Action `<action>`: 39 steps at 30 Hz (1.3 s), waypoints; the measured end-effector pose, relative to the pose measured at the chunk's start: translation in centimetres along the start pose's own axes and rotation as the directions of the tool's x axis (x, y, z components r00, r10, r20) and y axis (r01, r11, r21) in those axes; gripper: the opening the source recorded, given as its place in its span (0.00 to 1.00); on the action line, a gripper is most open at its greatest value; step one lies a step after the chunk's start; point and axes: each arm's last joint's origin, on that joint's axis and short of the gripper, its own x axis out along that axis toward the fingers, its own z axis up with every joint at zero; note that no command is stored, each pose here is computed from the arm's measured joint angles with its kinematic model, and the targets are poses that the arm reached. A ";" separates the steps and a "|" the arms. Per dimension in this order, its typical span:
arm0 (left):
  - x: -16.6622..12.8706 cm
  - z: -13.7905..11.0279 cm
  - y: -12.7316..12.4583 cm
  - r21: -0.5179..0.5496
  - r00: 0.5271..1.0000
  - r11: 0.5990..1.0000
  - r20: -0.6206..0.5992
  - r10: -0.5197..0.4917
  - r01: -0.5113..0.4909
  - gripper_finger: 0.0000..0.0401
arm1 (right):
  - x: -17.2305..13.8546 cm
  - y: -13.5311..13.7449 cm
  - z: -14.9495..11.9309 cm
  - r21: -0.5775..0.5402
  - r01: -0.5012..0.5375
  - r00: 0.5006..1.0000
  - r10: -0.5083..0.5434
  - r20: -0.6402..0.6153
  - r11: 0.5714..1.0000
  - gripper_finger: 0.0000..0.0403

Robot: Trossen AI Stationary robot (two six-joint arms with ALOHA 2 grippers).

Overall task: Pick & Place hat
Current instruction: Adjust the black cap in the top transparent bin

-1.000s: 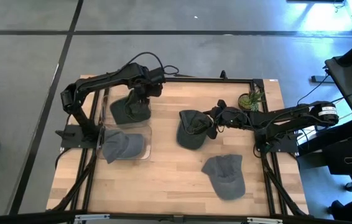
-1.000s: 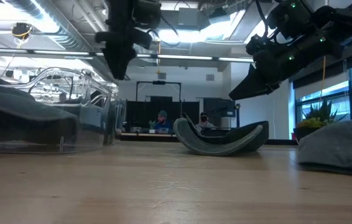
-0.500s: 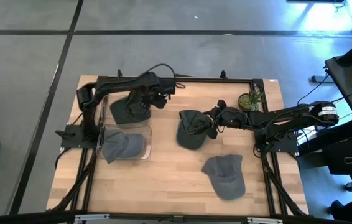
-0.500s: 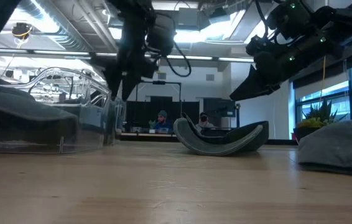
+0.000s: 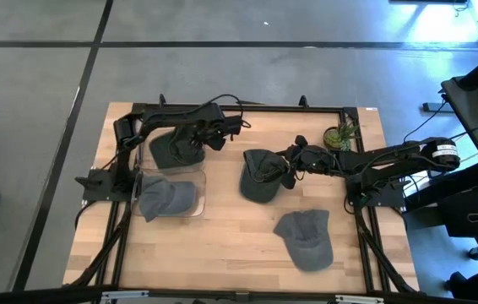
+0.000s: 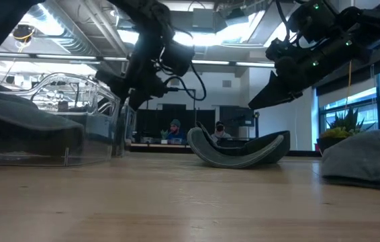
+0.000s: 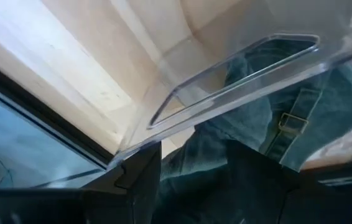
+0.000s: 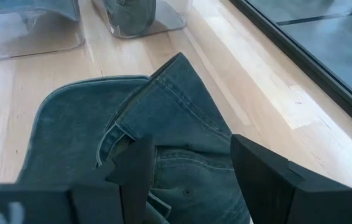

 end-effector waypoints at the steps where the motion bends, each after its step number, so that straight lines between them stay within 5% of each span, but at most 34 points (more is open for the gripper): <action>1: 0.2 0.1 0.0 0.000 1.000 1.000 -0.009 -0.009 0.009 0.45 | 0.0 0.0 0.0 0.000 0.000 1.000 0.000 -0.001 1.000 0.52; 11: 1.1 0.7 0.2 -0.025 0.999 1.000 -0.053 -0.008 0.007 0.41 | 0.0 0.0 -0.1 0.000 0.000 1.000 0.000 -0.006 1.000 0.52; 22: 1.0 0.7 -0.3 -0.073 0.996 0.995 -0.050 -0.068 0.064 0.04 | 0.0 0.0 -0.1 0.000 0.000 1.000 0.000 -0.006 1.000 0.52; 29: -0.4 0.2 -1.2 -0.115 0.992 0.993 -0.118 -0.054 0.041 0.02 | 0.0 0.0 -0.1 0.000 0.000 1.000 0.000 -0.005 1.000 0.52; 34: -4.7 -2.0 -2.5 -0.206 0.995 0.978 0.101 -0.017 0.038 0.01 | 0.0 0.0 0.1 0.006 0.000 1.000 0.000 0.007 1.000 0.52; 39: -9.5 -5.7 -4.3 -0.271 0.933 0.958 0.312 0.177 -0.091 0.01 | 0.0 0.0 0.2 0.012 -0.001 1.000 0.001 0.020 1.000 0.52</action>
